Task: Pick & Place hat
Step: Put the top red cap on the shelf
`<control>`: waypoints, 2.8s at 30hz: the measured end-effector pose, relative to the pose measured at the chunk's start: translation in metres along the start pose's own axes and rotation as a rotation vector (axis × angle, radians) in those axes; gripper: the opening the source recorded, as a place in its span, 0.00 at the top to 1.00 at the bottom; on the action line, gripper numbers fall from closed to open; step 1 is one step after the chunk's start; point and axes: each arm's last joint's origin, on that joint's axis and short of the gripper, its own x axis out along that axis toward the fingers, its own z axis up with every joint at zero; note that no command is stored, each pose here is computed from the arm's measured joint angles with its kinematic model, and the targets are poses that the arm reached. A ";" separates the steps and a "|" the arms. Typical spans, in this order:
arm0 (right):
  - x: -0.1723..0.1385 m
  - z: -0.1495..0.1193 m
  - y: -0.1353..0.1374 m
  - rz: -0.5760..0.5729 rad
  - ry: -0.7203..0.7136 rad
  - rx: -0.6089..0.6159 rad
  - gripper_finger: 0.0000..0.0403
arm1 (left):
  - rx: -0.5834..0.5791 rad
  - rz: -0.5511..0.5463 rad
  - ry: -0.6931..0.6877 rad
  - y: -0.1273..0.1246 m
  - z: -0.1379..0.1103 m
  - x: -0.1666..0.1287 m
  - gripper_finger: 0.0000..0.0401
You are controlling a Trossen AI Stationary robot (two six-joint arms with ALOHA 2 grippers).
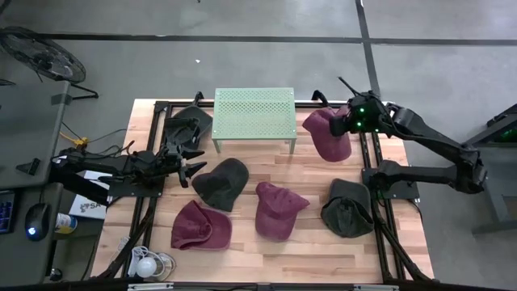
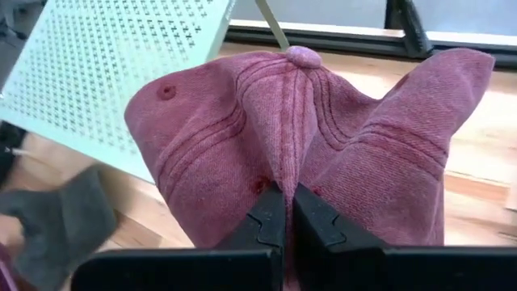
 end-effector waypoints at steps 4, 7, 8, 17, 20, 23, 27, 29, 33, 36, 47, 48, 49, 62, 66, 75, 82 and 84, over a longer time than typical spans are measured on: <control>0.009 0.007 0.011 0.033 -0.006 0.045 1.00 | 0.000 0.000 0.000 0.000 0.000 0.000 0.43; 0.012 0.019 0.023 0.028 -0.016 0.046 1.00 | 0.000 0.000 0.000 0.000 0.000 0.000 0.43; 0.013 0.023 0.027 0.023 -0.023 0.046 1.00 | 0.000 0.000 0.000 0.000 0.000 0.000 0.43; 0.028 0.068 0.073 0.039 -0.049 0.040 1.00 | 0.000 0.000 0.000 0.000 0.000 0.000 0.43; 0.037 0.080 0.092 0.062 -0.059 0.043 1.00 | 0.000 0.000 0.000 0.000 0.000 0.000 0.43; 0.045 0.090 0.109 0.066 -0.098 0.077 1.00 | 0.000 0.000 0.000 0.000 0.000 0.000 0.43; 0.061 0.097 0.128 0.088 -0.121 0.127 1.00 | 0.000 0.000 0.000 0.000 0.000 0.000 0.43; 0.072 0.098 0.135 0.095 -0.120 0.165 1.00 | 0.000 0.000 0.000 0.000 0.000 0.000 0.43; 0.094 0.097 0.146 0.127 -0.120 0.228 1.00 | 0.000 0.000 0.000 0.000 0.000 0.000 0.43; 0.105 0.096 0.151 0.152 -0.121 0.276 1.00 | 0.000 0.000 0.000 0.000 0.000 0.000 0.43; 0.118 0.092 0.151 0.088 -0.125 0.350 1.00 | 0.000 0.001 0.000 0.000 0.000 0.000 0.43; 0.118 0.092 0.151 0.089 -0.126 0.362 1.00 | 0.000 0.003 -0.001 0.000 0.000 0.000 0.43; 0.118 0.092 0.151 0.091 -0.128 0.370 1.00 | 0.000 0.006 -0.001 0.000 0.000 0.000 0.43; 0.133 0.080 0.160 0.093 -0.103 0.444 1.00 | -0.001 -0.059 0.017 -0.002 0.000 0.000 0.43; 0.134 0.077 0.162 0.078 -0.122 0.458 1.00 | 0.000 -0.126 0.038 -0.004 -0.001 0.000 0.43; 0.135 0.077 0.162 0.058 -0.152 0.458 1.00 | 0.000 -0.164 0.049 -0.005 -0.001 0.000 0.43; 0.135 0.077 0.162 0.056 -0.153 0.429 0.98 | -0.001 -0.165 0.049 -0.005 -0.001 0.000 0.43; 0.135 0.077 0.162 0.056 -0.152 0.426 0.96 | 0.000 -0.165 0.050 -0.005 -0.001 0.000 0.43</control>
